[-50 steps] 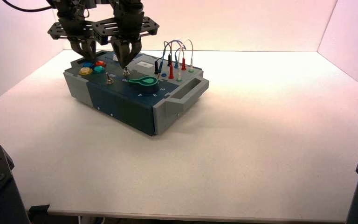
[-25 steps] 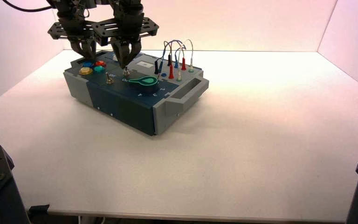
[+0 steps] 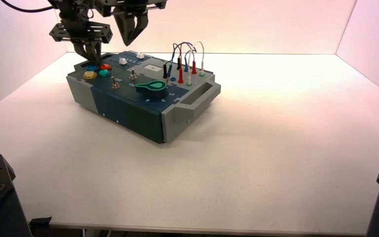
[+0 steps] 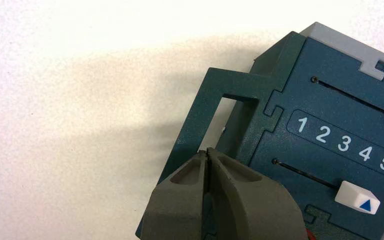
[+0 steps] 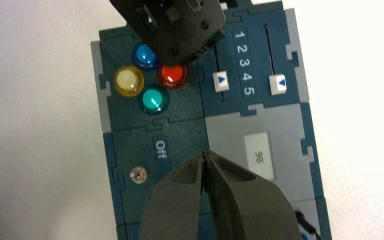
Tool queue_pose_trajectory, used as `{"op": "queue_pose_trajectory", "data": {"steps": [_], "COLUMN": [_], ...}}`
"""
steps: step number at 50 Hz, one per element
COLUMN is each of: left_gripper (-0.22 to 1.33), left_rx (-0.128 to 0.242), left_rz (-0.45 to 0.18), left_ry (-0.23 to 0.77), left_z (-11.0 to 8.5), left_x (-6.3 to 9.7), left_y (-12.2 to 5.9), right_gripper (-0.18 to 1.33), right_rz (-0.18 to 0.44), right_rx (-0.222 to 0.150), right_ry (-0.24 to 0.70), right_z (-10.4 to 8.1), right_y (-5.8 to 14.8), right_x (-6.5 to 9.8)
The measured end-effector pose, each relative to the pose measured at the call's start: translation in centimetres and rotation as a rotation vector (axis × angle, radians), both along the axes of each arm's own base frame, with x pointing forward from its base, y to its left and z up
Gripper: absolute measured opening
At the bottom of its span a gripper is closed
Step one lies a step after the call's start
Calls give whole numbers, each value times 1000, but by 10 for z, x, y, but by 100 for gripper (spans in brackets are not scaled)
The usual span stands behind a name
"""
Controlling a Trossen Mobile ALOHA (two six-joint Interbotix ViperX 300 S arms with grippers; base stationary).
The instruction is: Flip the top switch on with the right gripper.
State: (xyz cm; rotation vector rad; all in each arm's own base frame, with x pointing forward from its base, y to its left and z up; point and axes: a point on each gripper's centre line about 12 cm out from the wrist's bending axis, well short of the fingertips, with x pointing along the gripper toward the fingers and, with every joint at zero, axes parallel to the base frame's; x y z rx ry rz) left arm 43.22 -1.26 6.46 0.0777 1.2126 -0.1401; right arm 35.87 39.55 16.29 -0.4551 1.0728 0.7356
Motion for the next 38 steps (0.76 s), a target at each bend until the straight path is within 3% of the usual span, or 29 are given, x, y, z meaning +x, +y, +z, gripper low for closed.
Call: {"op": "queue_pose_trajectory", "data": {"steps": [12, 26, 38], "left_gripper": [-16, -16, -16], "left_rx": [3, -1, -3], "left_rz": [-6, -88, -108], "left_ry": [-11, -6, -18], "left_z": [14, 29, 40], "left_x": [-13, -34, -46], "left_y": [-2, -34, -43], "right_gripper": [-14, -14, -14], "right_rz": [-3, -4, -7], "right_rx": [-23, -50, -52], "right_ry": [21, 47, 50], "right_z": [3, 9, 14], "right_y": [-19, -40, -55], "right_x": [-15, -35, -48]}}
